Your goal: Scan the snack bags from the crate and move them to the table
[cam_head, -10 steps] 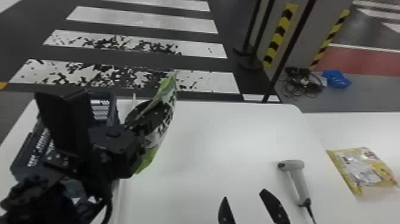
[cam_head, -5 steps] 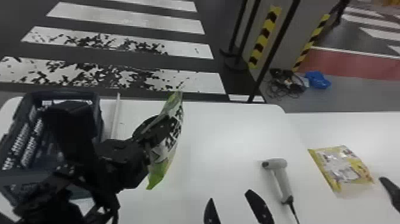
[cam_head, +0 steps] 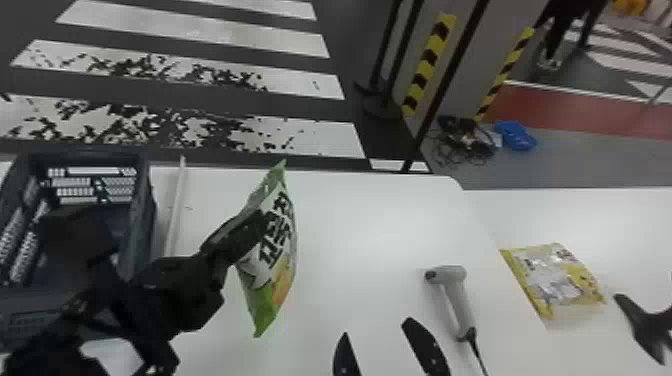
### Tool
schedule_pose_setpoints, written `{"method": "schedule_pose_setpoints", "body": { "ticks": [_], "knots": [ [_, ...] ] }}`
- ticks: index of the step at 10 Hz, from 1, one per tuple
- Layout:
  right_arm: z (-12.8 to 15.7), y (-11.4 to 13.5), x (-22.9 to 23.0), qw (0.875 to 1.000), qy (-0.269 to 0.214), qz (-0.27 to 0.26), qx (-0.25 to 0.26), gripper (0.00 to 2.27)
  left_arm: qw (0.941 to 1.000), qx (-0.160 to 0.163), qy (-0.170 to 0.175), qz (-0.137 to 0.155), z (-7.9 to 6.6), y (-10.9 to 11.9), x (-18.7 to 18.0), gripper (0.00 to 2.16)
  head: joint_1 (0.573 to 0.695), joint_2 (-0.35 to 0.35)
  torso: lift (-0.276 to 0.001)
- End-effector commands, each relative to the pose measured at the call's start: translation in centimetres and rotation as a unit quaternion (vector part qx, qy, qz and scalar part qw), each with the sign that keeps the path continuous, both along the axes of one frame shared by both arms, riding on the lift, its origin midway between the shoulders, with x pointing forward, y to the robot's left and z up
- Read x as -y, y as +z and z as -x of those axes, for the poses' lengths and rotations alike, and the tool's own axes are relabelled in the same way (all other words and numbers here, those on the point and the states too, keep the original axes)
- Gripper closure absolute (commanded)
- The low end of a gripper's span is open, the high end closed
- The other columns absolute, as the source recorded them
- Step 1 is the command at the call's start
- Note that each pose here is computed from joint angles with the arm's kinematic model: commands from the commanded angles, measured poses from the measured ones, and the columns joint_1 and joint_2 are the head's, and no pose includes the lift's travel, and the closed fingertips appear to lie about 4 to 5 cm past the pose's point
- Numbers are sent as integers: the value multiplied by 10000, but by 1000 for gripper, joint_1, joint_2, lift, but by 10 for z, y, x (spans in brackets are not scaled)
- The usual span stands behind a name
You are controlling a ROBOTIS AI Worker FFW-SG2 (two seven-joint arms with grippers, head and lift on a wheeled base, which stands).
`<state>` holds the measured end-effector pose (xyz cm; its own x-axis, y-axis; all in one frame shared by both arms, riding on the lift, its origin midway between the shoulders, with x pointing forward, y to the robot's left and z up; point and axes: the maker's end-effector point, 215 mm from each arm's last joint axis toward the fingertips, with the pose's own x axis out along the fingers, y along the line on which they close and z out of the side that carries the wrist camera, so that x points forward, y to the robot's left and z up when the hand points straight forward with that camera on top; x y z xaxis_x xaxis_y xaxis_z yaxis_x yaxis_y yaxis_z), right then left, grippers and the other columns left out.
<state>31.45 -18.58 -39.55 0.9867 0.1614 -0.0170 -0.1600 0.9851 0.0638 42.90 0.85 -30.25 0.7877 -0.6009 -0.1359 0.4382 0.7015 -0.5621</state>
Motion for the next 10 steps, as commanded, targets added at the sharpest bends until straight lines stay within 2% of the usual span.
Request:
{"method": "schedule_pose_setpoints", "body": {
  "ticks": [1,3,5,6,7,10],
  "knots": [
    [-1,0,-1,10000,9,11,3,83,9995,-272,93,144,0,-23,-11,2142,695,-277,-95],
    [-1,1,-5,10000,45,14,19,83,9980,-577,-73,242,9,-55,-2,2142,695,-255,-95],
    [-2,3,-5,10000,45,12,34,83,9906,-965,-426,865,15,-85,11,2142,695,-271,-95],
    [-2,1,-5,10000,44,16,19,83,9833,-1162,-496,1307,10,-94,10,2142,695,-276,-95],
    [-2,1,-5,10000,44,16,19,83,9798,-1303,-490,1435,2,-106,5,2138,695,-286,-95],
    [-2,1,-3,10000,34,28,22,83,9741,-1654,-612,1414,-16,-136,12,2138,695,-272,-95]
  ]
}}
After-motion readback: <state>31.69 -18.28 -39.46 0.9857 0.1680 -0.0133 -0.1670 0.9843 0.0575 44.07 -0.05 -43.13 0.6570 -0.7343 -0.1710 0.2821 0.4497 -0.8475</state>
